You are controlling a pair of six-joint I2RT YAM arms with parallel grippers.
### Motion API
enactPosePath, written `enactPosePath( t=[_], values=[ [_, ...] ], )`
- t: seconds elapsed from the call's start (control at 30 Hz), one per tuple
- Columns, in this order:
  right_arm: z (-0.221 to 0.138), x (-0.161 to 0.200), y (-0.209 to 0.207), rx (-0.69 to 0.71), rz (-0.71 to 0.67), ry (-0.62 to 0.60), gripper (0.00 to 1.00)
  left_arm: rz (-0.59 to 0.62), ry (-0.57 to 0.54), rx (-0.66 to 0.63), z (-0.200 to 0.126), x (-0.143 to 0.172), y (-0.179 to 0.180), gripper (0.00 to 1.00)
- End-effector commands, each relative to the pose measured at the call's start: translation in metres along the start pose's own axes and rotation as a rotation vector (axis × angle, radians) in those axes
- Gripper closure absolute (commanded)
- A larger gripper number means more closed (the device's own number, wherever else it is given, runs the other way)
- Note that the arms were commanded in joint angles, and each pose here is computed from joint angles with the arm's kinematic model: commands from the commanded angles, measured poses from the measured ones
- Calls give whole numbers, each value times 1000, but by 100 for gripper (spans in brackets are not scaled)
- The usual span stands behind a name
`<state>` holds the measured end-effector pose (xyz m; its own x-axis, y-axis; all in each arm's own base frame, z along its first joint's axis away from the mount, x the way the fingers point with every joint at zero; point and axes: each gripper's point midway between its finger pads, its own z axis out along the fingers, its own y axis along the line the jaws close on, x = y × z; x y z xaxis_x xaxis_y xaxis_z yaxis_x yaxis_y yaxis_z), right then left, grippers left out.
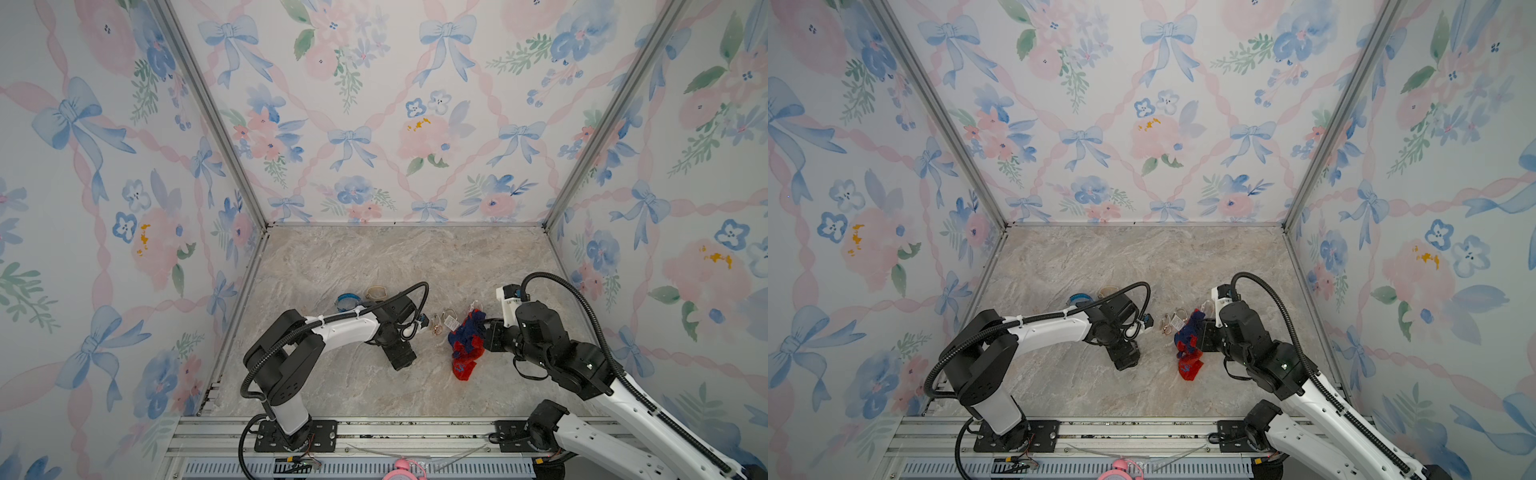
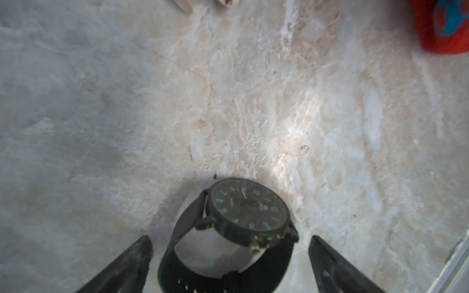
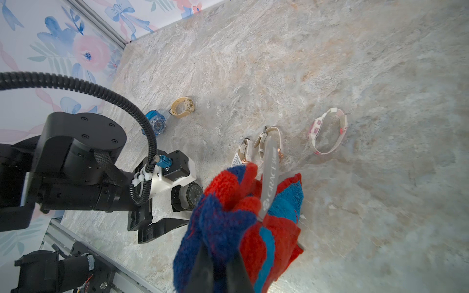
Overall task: Wipe the watch dial
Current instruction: Pick up the watch at the center of the board.
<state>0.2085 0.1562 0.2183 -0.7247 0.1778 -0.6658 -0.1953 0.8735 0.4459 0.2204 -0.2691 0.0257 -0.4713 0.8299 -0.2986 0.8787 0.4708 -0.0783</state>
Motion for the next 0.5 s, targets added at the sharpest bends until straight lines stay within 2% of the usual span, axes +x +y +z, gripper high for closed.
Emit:
enactPosePath(
  t=[0.0,0.1,0.23,0.47],
  values=[
    [-2,-5,1,-13,13,-21,100,21,26,-13,2,1,3,2],
    [0,-4,1,-16,15,-21,100,29,42,-4,7,5,1,8],
    [2,-4,1,-19,18,-18,100,29,51,-8,9,6,3,26],
    [6,-3,2,-23,22,-10,100,22,52,-11,10,7,7,49]
  ],
)
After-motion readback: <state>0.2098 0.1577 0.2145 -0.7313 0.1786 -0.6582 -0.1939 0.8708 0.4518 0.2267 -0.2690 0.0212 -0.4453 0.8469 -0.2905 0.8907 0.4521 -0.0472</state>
